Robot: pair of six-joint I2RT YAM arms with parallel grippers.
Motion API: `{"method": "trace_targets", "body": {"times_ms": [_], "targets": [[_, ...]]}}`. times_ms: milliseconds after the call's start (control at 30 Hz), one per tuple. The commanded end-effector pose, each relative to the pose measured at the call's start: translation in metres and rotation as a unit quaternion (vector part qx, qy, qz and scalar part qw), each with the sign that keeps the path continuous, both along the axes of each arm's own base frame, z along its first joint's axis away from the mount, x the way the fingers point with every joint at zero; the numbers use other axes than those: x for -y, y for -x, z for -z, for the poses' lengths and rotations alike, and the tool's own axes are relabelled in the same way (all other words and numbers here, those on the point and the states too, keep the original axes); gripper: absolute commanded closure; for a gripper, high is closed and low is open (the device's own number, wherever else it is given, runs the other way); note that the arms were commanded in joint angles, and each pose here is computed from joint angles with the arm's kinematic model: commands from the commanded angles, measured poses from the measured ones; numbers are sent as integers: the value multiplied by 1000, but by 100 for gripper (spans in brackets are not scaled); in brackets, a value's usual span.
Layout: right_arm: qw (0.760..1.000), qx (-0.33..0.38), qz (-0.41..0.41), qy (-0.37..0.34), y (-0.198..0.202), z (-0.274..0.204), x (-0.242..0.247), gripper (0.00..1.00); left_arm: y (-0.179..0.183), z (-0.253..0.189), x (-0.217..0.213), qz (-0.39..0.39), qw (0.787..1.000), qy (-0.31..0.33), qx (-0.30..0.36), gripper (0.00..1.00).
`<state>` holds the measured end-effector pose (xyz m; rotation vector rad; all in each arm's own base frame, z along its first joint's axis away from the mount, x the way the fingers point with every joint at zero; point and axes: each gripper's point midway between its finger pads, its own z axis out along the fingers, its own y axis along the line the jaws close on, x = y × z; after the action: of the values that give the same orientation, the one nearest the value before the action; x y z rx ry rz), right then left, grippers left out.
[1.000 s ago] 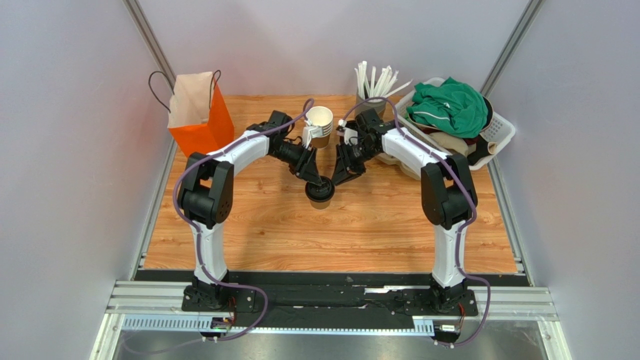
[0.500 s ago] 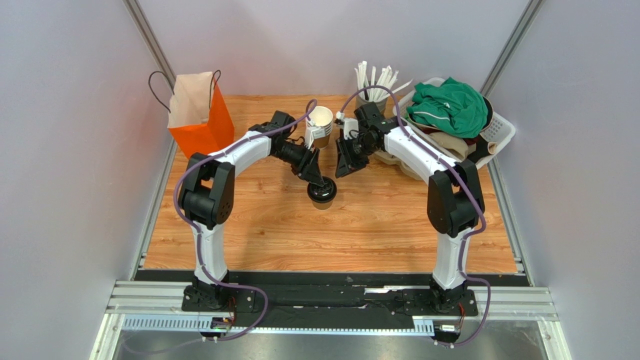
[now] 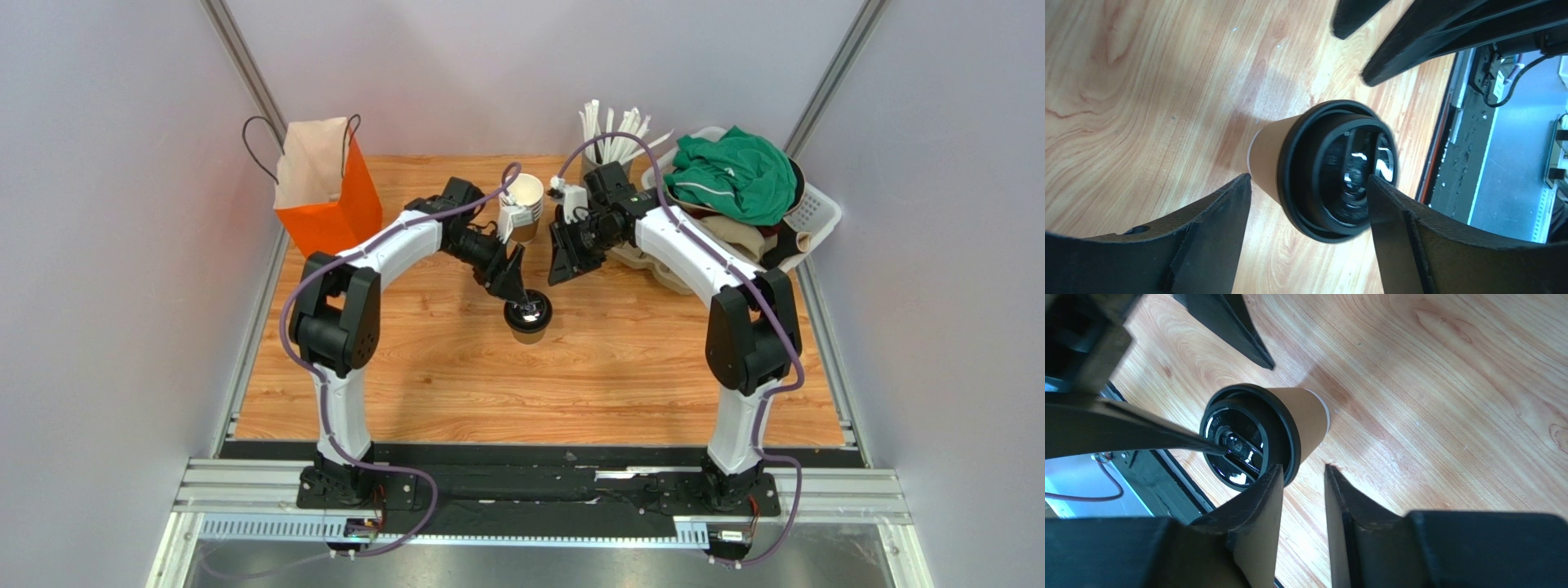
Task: Pack the takeout coffee
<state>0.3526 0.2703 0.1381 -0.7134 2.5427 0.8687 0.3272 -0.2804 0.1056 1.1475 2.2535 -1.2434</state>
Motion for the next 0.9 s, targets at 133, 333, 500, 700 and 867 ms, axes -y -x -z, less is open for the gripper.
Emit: {"method": "trace_targets", "body": {"times_ms": [133, 333, 500, 700, 867], "targets": [[998, 56, -33, -22, 5, -28, 0, 57, -7, -85, -3, 11, 993, 40, 107, 14], [996, 80, -43, -19, 7, -36, 5, 49, -5, -114, -11, 5, 988, 45, 146, 7], [994, 102, -42, -20, 6, -43, 7, 47, 8, -97, -23, -4, 989, 21, 148, 4], [993, 105, -34, -32, 6, -42, -2, 46, 16, -53, -42, -26, 993, -13, 114, 3], [992, 116, -43, -7, 11, -32, -18, 45, 12, -33, -50, -45, 997, 0, 70, 2]]}}
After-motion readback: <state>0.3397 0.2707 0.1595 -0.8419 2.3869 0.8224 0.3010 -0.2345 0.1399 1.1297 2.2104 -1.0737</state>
